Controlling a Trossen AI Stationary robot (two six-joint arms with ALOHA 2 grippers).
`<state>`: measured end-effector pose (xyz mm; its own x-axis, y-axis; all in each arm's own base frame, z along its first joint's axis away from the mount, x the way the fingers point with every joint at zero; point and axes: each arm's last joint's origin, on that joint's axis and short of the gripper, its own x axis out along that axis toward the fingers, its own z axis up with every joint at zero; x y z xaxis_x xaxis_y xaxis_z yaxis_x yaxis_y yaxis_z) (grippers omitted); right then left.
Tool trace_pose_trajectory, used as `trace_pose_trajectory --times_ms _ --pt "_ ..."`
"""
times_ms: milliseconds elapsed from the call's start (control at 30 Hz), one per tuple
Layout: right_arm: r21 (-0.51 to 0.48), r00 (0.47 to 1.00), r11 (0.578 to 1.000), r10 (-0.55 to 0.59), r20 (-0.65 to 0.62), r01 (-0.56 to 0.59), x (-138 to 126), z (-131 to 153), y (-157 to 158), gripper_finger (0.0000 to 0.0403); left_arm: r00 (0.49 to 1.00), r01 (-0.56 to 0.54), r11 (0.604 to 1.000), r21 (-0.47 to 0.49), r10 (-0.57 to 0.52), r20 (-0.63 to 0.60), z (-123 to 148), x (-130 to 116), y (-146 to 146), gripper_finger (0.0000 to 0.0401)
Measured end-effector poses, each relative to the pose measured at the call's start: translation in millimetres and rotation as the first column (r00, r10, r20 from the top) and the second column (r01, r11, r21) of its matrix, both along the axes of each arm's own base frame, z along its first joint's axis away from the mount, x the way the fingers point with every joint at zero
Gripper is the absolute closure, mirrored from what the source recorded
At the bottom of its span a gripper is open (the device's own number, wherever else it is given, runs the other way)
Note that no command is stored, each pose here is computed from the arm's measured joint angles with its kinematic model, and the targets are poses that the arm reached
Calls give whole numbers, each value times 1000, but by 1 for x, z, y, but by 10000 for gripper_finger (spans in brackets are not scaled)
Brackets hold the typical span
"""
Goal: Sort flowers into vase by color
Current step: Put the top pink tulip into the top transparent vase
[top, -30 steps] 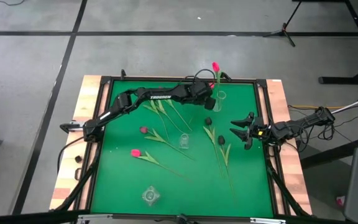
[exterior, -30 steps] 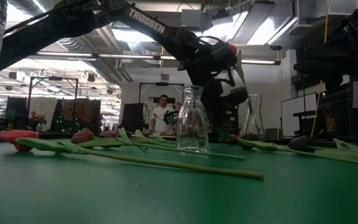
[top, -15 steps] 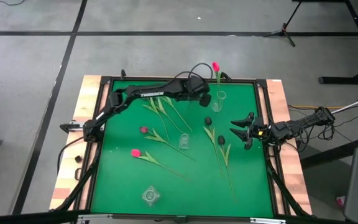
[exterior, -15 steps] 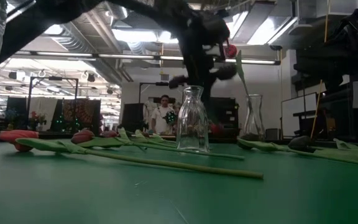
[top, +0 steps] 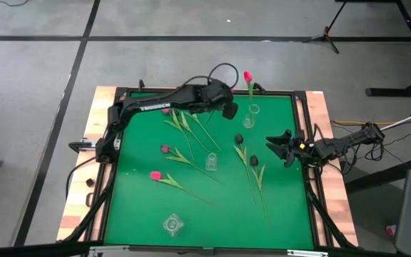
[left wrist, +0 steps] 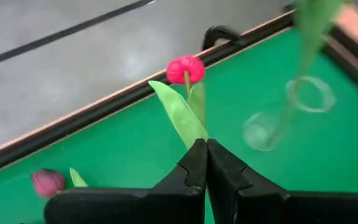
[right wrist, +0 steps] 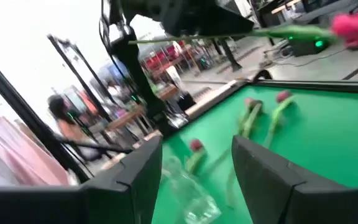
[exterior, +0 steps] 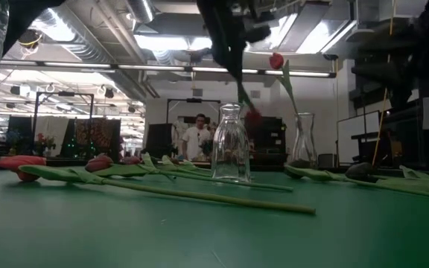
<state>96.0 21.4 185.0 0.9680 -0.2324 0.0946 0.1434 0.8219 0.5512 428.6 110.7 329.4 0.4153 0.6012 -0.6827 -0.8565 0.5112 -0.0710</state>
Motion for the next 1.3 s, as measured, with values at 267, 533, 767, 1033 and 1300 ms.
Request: trace_pose_trajectory --times_ms 267,533,767,1033,1300 --pt "92 985 996 2 170 -18 -3 16 -1 210 993 59 988 139 -73 97 42 -9 -43 401" --pt "142 990 989 19 140 -39 1 12 1 210 982 174 965 197 -186 42 63 -25 -70 401" --pt "117 998 993 24 53 -30 8 4 4 210 920 377 924 60 -367 -136 44 -27 -70 397" --pt "105 999 993 46 26 -48 10 1 5 210 881 398 910 -117 -414 -228 -19 -4 -40 313" --pt "88 998 994 59 2 -59 10 -1 5 210 885 327 909 -257 -390 -255 -75 16 -13 217"
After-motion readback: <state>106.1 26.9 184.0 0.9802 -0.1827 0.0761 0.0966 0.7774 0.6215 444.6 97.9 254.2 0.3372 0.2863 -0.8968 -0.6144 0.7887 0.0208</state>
